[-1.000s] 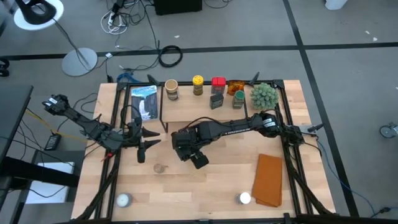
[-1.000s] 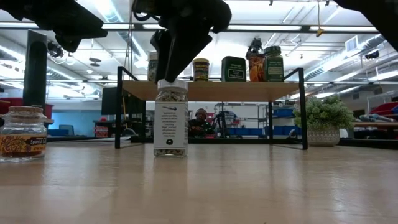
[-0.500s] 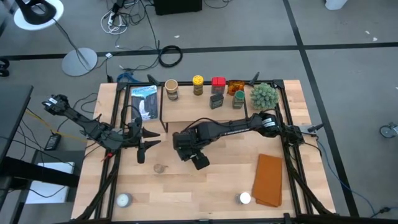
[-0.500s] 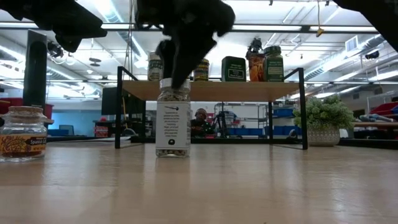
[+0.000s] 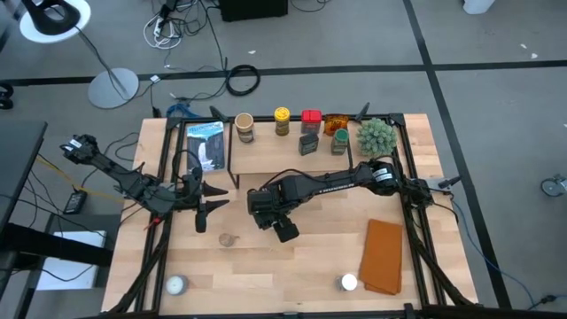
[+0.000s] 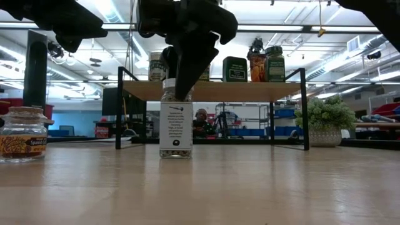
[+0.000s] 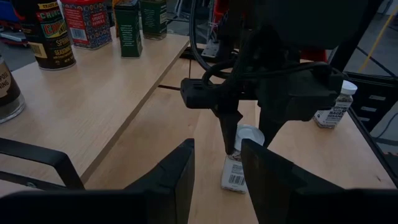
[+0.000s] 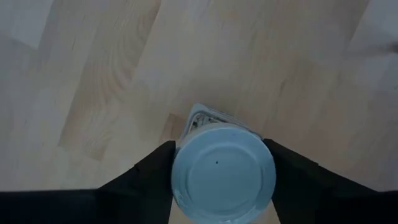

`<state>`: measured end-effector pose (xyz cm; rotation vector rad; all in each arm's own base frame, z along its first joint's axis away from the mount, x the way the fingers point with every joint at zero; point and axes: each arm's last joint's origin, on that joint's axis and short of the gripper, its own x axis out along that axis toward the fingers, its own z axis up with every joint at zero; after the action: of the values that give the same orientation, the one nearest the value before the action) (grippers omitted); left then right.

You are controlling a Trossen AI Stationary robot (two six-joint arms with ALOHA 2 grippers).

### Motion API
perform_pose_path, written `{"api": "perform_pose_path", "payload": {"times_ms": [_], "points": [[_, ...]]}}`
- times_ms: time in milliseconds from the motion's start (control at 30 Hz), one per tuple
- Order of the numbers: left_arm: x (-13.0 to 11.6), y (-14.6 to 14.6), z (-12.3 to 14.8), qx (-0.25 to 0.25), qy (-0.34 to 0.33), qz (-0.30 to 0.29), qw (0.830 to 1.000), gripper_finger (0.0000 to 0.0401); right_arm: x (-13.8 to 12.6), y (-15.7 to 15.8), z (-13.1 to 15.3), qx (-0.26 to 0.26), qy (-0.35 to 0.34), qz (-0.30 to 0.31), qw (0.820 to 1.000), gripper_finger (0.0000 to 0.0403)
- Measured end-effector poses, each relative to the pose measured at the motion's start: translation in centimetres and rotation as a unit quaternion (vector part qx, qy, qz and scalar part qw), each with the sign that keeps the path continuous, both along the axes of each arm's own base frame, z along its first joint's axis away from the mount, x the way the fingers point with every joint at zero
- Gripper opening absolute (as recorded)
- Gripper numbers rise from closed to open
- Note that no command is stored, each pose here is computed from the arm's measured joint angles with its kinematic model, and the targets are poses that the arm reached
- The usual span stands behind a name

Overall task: Shelf spices
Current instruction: Put the top white seasoning bottle on the shelf

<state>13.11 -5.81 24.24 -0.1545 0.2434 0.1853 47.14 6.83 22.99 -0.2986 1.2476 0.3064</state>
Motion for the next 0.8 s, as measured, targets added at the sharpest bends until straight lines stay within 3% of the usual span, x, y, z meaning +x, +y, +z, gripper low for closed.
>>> {"api": "perform_pose_path", "payload": {"times_ms": [333, 600, 800], "points": [[0.0, 0.0, 0.0, 0.0, 0.0, 0.0, 1.0, 0.0135, 0.1, 0.0, 0.7, 0.006, -0.006, -0.021, 1.0, 0.0208], [0.0, 0.0, 0.0, 0.0, 0.0, 0.0, 1.0, 0.0135, 0.0, -1.6, 4.6, 0.037, -0.027, -0.12, 0.992, 0.0213], [0.0, 0.0, 0.0, -0.002, -0.002, 0.0, 1.0, 0.0135, -0.4, -4.1, 6.7, 0.044, -0.051, -0.224, 0.972, 0.0215]]}}
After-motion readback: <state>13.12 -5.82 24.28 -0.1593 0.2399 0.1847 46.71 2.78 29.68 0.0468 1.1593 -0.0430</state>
